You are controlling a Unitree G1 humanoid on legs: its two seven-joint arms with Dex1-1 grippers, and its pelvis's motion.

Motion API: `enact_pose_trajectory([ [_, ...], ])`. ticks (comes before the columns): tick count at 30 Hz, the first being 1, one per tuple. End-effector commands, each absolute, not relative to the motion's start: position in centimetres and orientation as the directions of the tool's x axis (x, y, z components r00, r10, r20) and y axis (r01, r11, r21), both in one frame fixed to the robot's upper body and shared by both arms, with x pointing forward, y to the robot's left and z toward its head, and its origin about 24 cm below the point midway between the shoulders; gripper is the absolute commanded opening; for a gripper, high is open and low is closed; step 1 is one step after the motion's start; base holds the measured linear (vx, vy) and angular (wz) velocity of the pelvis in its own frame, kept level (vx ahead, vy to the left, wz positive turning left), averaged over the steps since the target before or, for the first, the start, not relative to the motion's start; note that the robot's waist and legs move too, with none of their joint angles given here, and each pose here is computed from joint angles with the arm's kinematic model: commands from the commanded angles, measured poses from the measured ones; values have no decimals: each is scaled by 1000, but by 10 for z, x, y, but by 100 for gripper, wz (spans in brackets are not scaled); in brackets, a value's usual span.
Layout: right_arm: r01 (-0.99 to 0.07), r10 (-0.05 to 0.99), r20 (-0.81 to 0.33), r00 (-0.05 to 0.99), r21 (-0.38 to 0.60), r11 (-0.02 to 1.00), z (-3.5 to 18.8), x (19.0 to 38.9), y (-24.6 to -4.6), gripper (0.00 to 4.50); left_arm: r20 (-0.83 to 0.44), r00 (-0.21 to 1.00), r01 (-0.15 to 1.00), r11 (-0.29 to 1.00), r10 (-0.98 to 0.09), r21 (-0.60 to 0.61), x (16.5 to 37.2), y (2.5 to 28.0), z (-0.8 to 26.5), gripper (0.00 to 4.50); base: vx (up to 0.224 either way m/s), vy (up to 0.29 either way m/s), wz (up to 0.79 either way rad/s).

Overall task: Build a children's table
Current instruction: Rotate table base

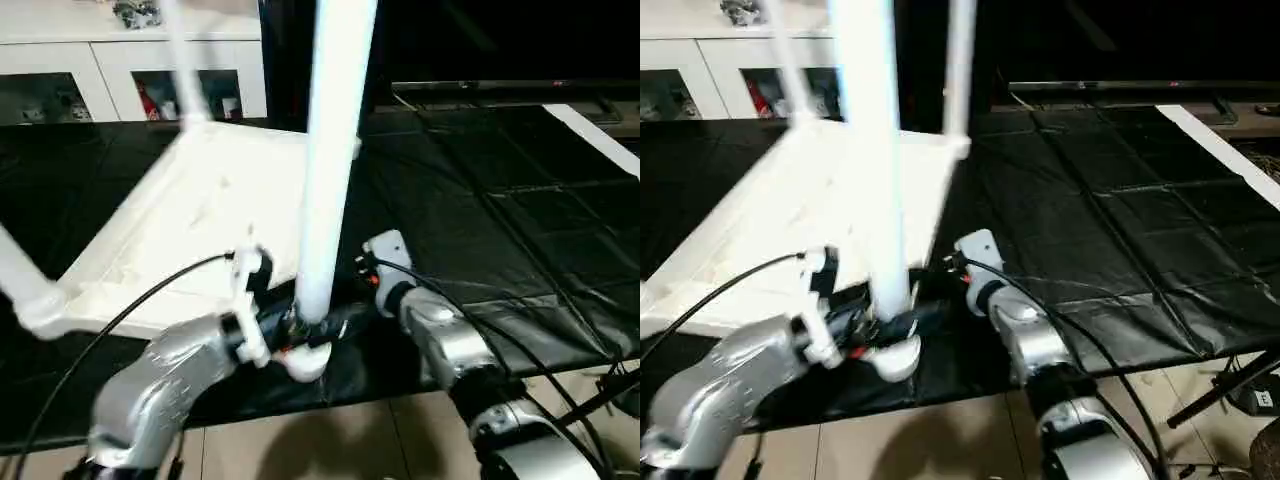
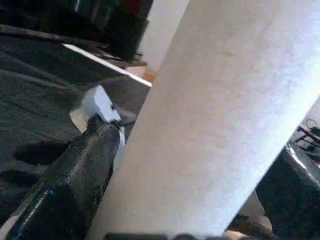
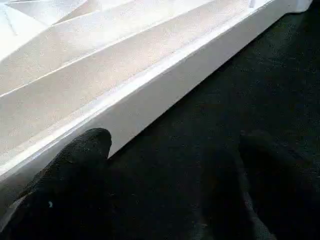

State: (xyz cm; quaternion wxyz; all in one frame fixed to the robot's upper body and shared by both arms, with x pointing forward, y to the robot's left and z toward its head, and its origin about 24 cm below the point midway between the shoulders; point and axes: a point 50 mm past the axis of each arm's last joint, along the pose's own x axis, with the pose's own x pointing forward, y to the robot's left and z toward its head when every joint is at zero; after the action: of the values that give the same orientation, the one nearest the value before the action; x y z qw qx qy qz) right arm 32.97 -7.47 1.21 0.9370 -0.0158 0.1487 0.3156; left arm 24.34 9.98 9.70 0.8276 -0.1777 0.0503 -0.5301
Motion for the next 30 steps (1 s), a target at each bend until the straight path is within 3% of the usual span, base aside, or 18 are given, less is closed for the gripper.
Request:
enact_pose_trajectory([
  [1,-659,651,-256,715,62,749,20,330,-55,450,122,415,875,358,-902,-325,245,91,102,443,0,0,0],
  [7,-574,570,-240,786,62,817,21,337,-66,450,159,503,844,443,-849,-301,260,87,107,443,0,0,0],
  [11,-449,438,-267,858,24,893,17,341,-97,450,179,553,823,500,-814,-268,277,86,111,443,0,0,0],
  [14,-441,433,-263,862,31,897,17,340,-105,450,181,552,825,500,-814,-263,280,84,112,443,0,0,0],
  [17,-397,404,-249,880,80,914,18,336,-124,450,166,561,821,520,-811,-237,290,79,111,443,0,0,0],
  [21,-379,395,-158,905,126,917,26,329,-134,450,140,623,778,591,-770,-214,307,77,108,443,0,0,0],
  [25,-297,311,-106,945,122,947,35,320,-149,450,135,691,722,669,-710,-178,326,83,109,443,0,0,0],
  [30,-249,262,-99,960,131,960,41,312,-156,450,149,719,694,698,-678,-176,335,86,113,443,0,0,0],
])
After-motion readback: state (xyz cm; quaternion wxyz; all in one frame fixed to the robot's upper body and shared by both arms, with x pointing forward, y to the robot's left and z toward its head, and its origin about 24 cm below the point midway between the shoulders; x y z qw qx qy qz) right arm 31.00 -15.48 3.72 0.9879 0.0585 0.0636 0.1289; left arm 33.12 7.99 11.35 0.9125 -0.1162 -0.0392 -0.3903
